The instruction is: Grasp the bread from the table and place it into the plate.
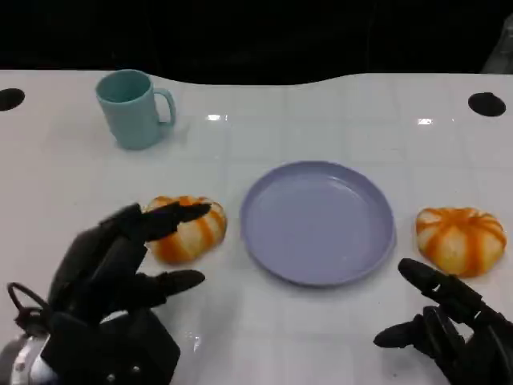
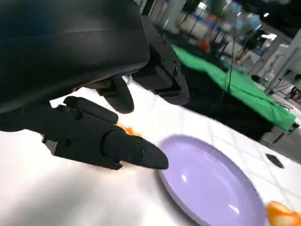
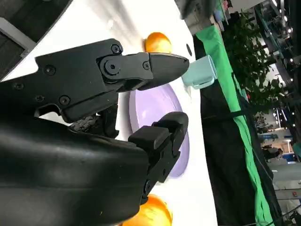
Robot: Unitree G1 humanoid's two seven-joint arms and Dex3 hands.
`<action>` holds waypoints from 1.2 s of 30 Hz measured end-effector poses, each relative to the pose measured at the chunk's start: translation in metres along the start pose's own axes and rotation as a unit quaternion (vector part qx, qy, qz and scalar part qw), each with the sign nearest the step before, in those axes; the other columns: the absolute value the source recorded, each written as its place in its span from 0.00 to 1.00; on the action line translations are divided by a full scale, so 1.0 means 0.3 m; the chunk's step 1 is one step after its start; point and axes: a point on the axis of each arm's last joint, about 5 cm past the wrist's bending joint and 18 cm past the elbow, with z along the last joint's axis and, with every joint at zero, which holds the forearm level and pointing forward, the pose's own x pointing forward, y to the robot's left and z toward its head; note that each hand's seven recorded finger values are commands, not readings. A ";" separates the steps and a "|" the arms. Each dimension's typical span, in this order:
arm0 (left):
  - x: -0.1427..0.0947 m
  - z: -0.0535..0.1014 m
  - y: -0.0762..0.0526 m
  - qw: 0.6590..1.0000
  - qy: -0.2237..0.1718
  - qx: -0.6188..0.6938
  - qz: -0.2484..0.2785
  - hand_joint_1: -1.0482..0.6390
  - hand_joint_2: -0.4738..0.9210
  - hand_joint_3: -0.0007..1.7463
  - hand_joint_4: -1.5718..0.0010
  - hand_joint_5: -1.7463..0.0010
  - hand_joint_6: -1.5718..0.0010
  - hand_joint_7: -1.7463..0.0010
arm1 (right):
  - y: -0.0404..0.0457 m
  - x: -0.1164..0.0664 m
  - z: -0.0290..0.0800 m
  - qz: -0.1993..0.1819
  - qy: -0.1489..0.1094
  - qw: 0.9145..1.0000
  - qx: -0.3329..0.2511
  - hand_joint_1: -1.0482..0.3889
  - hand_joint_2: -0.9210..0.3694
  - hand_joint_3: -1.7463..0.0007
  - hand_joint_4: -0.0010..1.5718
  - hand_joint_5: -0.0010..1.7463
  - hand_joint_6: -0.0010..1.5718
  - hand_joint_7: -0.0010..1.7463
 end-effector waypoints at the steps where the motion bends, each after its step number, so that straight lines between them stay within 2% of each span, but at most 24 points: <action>1: 0.004 0.000 0.002 1.000 -0.005 0.007 0.003 0.35 0.96 0.00 0.85 0.63 0.67 0.97 | 0.000 0.000 0.000 0.000 0.000 1.000 0.000 0.20 0.00 0.83 0.50 0.58 0.67 0.10; 2: 0.006 -0.001 0.000 1.000 -0.006 0.010 0.005 0.35 0.92 0.00 0.94 0.72 0.76 0.99 | 0.000 0.000 0.000 0.000 0.000 1.000 0.000 0.20 0.00 0.83 0.50 0.58 0.67 0.10; 3: 0.009 -0.001 0.000 1.000 -0.009 0.025 -0.004 0.35 0.91 0.00 0.97 0.78 0.80 0.99 | 0.000 0.000 0.000 0.000 0.000 1.000 0.000 0.20 0.00 0.83 0.50 0.58 0.67 0.10; 6: 0.040 -0.001 0.038 0.987 -0.018 0.140 -0.073 0.35 0.87 0.00 1.00 0.85 0.85 1.00 | 0.001 0.002 0.001 0.001 0.000 1.000 0.001 0.21 0.00 0.83 0.50 0.58 0.67 0.10; 9: 0.083 0.013 0.070 0.973 -0.026 0.213 -0.084 0.35 0.86 0.00 1.00 0.87 0.87 1.00 | 0.000 0.001 0.001 0.000 0.000 1.000 0.002 0.21 0.00 0.83 0.50 0.58 0.67 0.10; 14: 0.125 0.040 0.058 0.956 -0.012 0.261 -0.134 0.37 0.86 0.00 1.00 0.91 0.90 1.00 | 0.001 0.001 0.001 0.001 0.000 1.000 0.001 0.21 0.00 0.83 0.50 0.58 0.67 0.10; 18: 0.149 0.049 0.055 0.952 -0.003 0.269 -0.146 0.40 0.87 0.00 1.00 0.93 0.91 1.00 | 0.000 -0.001 0.001 0.000 0.000 1.000 0.001 0.21 0.00 0.83 0.49 0.58 0.66 0.10; 23: 0.219 0.027 0.003 0.937 0.050 0.285 -0.194 0.41 0.89 0.01 0.99 0.95 0.92 1.00 | -0.001 0.000 0.002 0.007 -0.001 1.000 0.001 0.21 0.00 0.83 0.49 0.58 0.67 0.10; 29: 0.290 0.004 -0.056 0.927 0.090 0.284 -0.227 0.44 0.88 0.00 0.97 0.95 0.90 0.99 | 0.000 -0.005 0.005 0.007 -0.005 1.000 0.002 0.22 0.00 0.83 0.49 0.58 0.67 0.10; 36: 0.345 -0.046 -0.106 0.918 0.139 0.274 -0.252 0.28 0.89 0.00 0.94 0.95 0.88 0.99 | 0.004 -0.012 0.007 0.008 -0.005 1.000 0.000 0.22 0.00 0.82 0.49 0.58 0.66 0.10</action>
